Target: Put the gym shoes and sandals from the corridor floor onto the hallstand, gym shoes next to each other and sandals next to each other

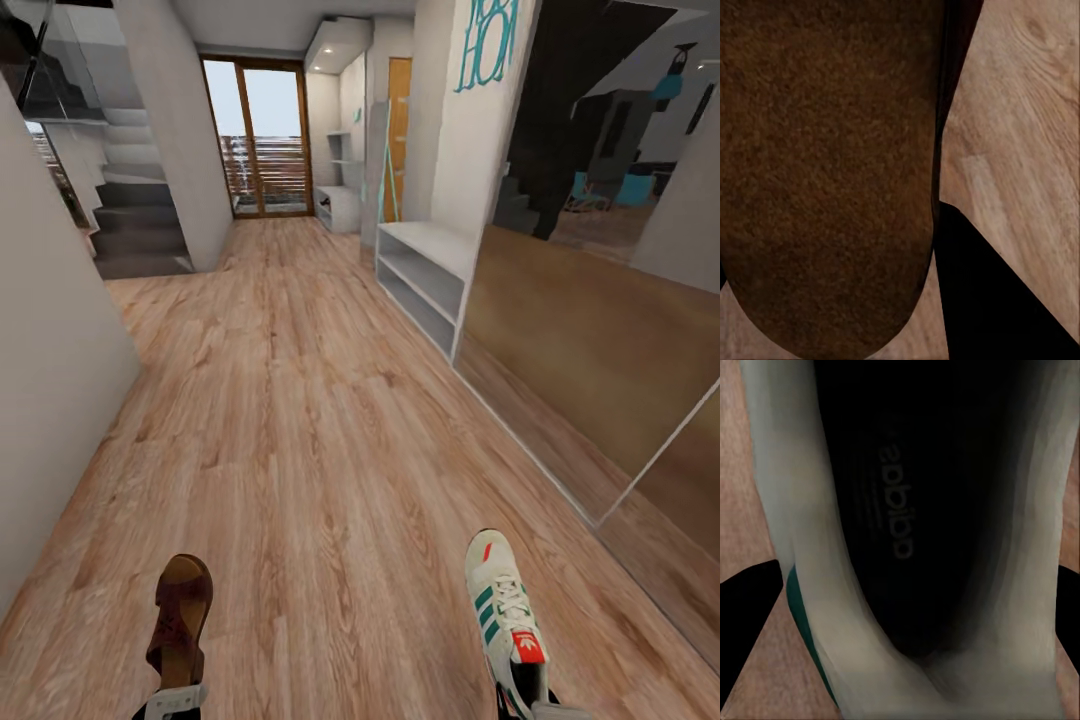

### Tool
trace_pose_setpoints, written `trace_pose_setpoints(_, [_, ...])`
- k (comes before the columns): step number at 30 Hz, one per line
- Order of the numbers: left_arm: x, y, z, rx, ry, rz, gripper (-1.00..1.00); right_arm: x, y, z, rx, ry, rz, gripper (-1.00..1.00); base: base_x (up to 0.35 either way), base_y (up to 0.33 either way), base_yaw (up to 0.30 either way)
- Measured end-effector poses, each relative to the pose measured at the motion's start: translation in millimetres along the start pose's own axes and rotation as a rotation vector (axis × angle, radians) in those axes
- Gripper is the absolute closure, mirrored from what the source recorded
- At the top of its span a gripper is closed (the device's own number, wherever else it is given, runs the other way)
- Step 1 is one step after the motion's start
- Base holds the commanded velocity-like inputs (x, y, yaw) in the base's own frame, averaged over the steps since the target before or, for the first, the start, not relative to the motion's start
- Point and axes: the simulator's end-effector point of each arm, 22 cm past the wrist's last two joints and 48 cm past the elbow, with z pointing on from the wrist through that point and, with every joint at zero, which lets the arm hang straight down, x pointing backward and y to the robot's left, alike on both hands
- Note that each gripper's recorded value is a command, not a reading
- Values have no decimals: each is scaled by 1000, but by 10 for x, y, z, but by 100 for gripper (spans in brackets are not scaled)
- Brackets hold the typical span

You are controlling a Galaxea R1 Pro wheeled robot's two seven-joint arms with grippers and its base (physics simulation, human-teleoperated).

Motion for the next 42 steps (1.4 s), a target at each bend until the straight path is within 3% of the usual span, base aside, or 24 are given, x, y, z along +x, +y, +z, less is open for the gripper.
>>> trace_pose_setpoints(29, [-99, -8, 2, 2, -22, -1, 100, -100, -2, 12, 1, -23, 4, 100, 339, 0, 255])
trace_pose_setpoints(42, [-148, -14, 1, 3, -33, -2, 100, -148, -4, 15, 2, -34, 6, 100, 338, 0, 119])
